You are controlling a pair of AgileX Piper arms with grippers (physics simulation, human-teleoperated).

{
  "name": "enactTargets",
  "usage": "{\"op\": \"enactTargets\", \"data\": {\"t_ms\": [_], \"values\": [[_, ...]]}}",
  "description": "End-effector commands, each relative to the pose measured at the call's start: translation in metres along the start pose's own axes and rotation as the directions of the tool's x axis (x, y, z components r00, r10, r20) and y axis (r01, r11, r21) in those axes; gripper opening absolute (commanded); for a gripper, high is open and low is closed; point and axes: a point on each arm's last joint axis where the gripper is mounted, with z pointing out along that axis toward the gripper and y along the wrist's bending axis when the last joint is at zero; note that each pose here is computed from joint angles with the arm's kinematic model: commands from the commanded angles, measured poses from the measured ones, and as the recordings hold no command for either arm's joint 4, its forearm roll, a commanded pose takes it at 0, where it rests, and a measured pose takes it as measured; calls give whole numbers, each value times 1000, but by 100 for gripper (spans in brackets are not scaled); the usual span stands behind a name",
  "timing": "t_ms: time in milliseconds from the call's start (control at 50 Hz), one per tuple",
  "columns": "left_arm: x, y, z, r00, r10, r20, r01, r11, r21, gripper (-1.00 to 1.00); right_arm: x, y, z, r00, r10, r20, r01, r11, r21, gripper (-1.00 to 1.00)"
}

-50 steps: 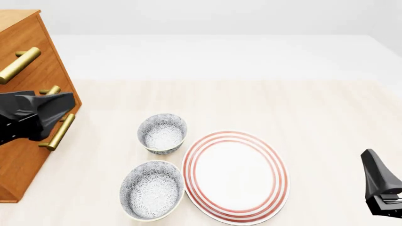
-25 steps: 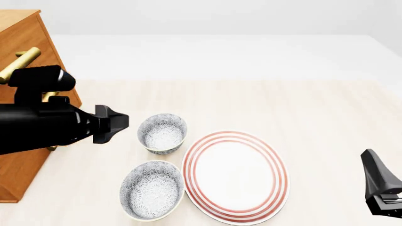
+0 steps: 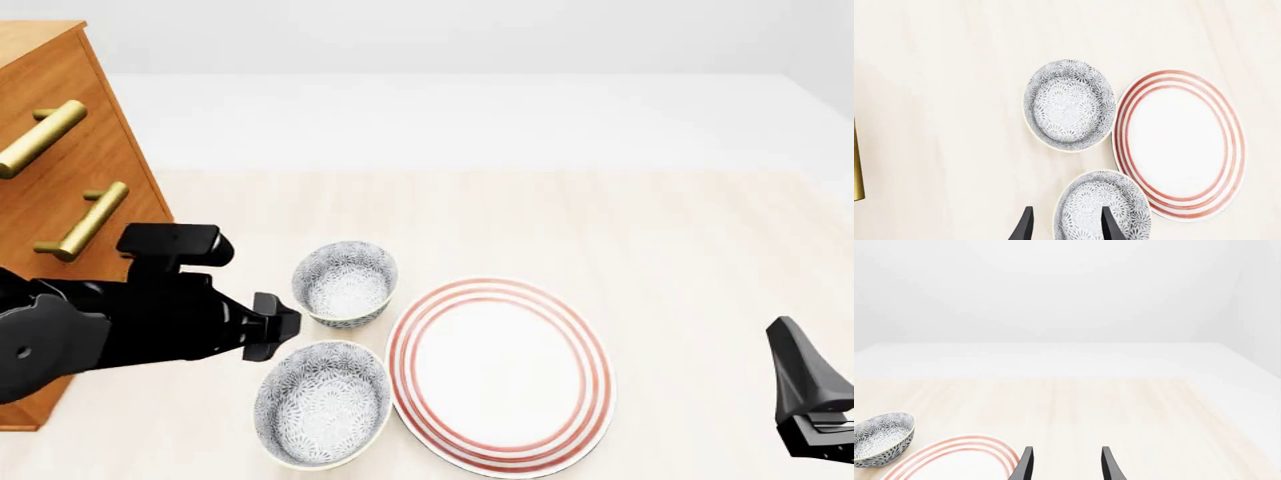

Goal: Stack the bowl in the middle on the bowl at the back.

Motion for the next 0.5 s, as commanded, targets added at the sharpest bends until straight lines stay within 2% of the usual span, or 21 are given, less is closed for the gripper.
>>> {"op": "enactTargets", "data": {"t_ms": [20, 500], "values": [[13, 12, 18, 999, -6, -35, 5, 999, -35, 100, 0, 0, 0, 1000, -1, 0, 1, 1000, 0, 100], [61, 16, 46, 995, -46, -86, 44, 999, -24, 100, 0, 0, 0, 1000, -2, 1, 2, 1000, 1, 100]]}}
